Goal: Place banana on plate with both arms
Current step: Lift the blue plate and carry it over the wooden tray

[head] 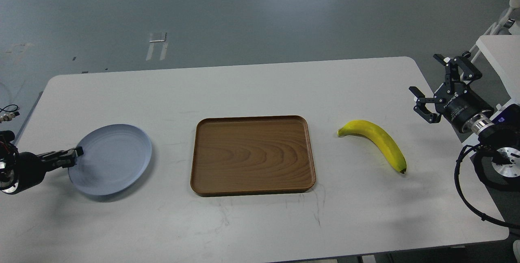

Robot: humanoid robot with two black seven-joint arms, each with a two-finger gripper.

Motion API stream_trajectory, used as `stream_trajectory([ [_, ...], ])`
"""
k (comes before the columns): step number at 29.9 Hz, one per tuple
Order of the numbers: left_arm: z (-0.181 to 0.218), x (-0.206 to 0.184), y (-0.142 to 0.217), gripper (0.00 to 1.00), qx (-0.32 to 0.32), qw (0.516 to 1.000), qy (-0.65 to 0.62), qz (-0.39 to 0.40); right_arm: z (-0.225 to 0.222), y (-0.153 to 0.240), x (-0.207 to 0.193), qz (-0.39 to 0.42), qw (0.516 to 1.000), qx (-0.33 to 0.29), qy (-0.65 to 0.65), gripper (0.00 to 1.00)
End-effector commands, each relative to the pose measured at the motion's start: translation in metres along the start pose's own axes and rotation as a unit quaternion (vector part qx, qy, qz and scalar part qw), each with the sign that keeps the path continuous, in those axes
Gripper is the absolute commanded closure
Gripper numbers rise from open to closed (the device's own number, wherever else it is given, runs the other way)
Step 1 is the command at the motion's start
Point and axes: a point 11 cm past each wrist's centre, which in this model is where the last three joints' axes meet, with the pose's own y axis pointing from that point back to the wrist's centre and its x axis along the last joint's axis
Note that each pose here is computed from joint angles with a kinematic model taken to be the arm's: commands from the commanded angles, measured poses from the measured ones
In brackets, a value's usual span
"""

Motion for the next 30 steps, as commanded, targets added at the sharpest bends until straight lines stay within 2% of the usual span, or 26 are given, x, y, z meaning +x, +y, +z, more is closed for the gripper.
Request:
stream_trajectory([
  [1,0.013,0.021,-0.003,1.0,-0.019,1.0,0.001,0.021,0.0,0.0,0.001,0.001,1.0,0.0,0.0,0.0],
  [10,0.075,0.084,-0.009,1.0,-0.101,0.993,-0.012,0.051,-0.003,0.0,0.002,0.003,1.0,0.003,0.002,0.0],
  [14,0.126,0.102,-0.017,1.0,-0.158,0.984,-0.059,0.049,-0.004,0.0,0.003,0.004,1.0,0.004,0.003,0.0],
  [23,0.251,0.107,-0.063,1.0,-0.256,0.954,-0.155,-0.004,-0.01,0.001,0.012,0.017,1.0,0.009,0.013,0.0],
  [30,0.309,0.093,-0.095,1.0,-0.28,0.944,-0.172,-0.038,-0.018,0.007,0.025,0.034,0.999,0.013,0.025,0.0],
])
